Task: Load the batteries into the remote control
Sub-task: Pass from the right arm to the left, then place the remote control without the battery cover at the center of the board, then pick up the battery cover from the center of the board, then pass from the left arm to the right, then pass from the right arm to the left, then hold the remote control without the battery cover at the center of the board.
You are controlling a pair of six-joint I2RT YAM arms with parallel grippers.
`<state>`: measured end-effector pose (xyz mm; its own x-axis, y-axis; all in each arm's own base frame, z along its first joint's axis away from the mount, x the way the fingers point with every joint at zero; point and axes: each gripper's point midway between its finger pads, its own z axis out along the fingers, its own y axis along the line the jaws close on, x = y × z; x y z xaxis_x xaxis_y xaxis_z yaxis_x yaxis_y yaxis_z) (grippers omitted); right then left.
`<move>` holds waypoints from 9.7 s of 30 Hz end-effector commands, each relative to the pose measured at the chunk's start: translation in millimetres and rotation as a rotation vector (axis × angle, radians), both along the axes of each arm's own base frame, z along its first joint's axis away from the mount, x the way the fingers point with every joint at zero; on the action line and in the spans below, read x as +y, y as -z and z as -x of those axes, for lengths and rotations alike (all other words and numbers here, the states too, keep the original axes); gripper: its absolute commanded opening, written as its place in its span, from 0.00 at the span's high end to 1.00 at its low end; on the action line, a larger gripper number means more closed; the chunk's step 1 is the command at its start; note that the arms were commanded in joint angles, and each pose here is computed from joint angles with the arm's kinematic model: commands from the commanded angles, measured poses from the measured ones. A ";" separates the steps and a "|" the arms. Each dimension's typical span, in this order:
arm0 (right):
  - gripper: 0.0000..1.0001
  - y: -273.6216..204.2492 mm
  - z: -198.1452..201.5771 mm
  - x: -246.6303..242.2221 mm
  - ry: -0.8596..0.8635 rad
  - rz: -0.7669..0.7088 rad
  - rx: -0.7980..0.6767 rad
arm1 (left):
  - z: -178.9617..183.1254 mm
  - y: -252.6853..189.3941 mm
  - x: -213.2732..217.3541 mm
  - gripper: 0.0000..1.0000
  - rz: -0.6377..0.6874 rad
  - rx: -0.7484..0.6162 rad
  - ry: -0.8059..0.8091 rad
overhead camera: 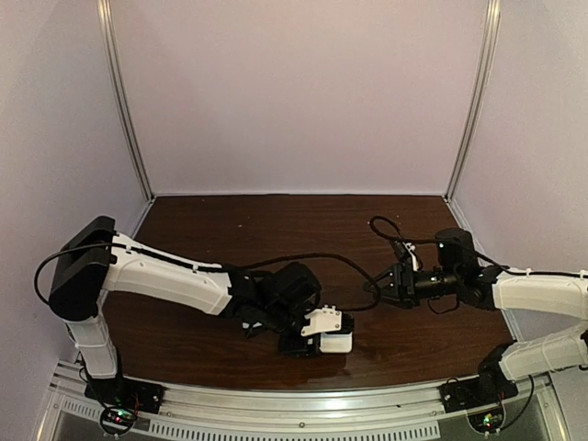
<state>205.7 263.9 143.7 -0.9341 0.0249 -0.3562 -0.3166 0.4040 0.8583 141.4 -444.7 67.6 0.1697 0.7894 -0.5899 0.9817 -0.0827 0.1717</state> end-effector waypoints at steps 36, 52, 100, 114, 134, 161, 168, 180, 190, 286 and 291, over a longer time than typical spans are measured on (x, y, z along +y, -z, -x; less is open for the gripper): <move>0.24 -16.4 -23.2 -53.3 0.157 0.048 -0.124 | -53.6 -1.0 124.8 0.36 -0.194 0.179 -0.502; 0.30 -21.3 -18.1 -51.3 0.133 0.030 -0.136 | -71.8 55.2 164.9 0.55 -0.384 0.112 -0.533; 0.50 -268.1 110.5 85.6 -0.521 -0.525 -0.848 | 73.5 -344.3 68.6 1.00 0.879 0.635 0.417; 0.64 -275.6 136.0 122.7 -0.641 -0.556 -0.862 | 76.5 -335.1 62.4 1.00 0.858 0.702 0.438; 1.00 -274.8 139.4 122.0 -0.625 -0.514 -0.843 | 57.1 -340.2 67.0 0.17 0.922 0.517 0.292; 1.00 -98.6 62.6 133.8 -0.251 -0.302 -0.167 | 4.9 -177.9 75.6 0.04 0.332 -0.340 0.100; 1.00 -94.5 61.2 134.7 -0.241 -0.315 -0.154 | 5.8 -153.9 61.7 0.07 0.277 -0.261 0.114; 1.00 -82.4 61.9 134.2 -0.239 -0.308 -0.126 | -5.4 -158.3 53.6 0.13 0.286 -0.278 0.067; 1.00 -78.4 62.9 135.8 -0.248 -0.310 -0.118 | 7.0 -160.5 42.8 0.32 0.304 -0.220 0.138; 0.81 14.6 35.9 11.5 0.035 -0.081 -0.006 | -19.2 39.9 58.5 0.60 -0.426 0.071 0.022; 0.81 15.0 36.0 11.9 0.032 -0.081 -0.005 | -21.5 40.1 57.7 0.59 -0.425 0.078 0.016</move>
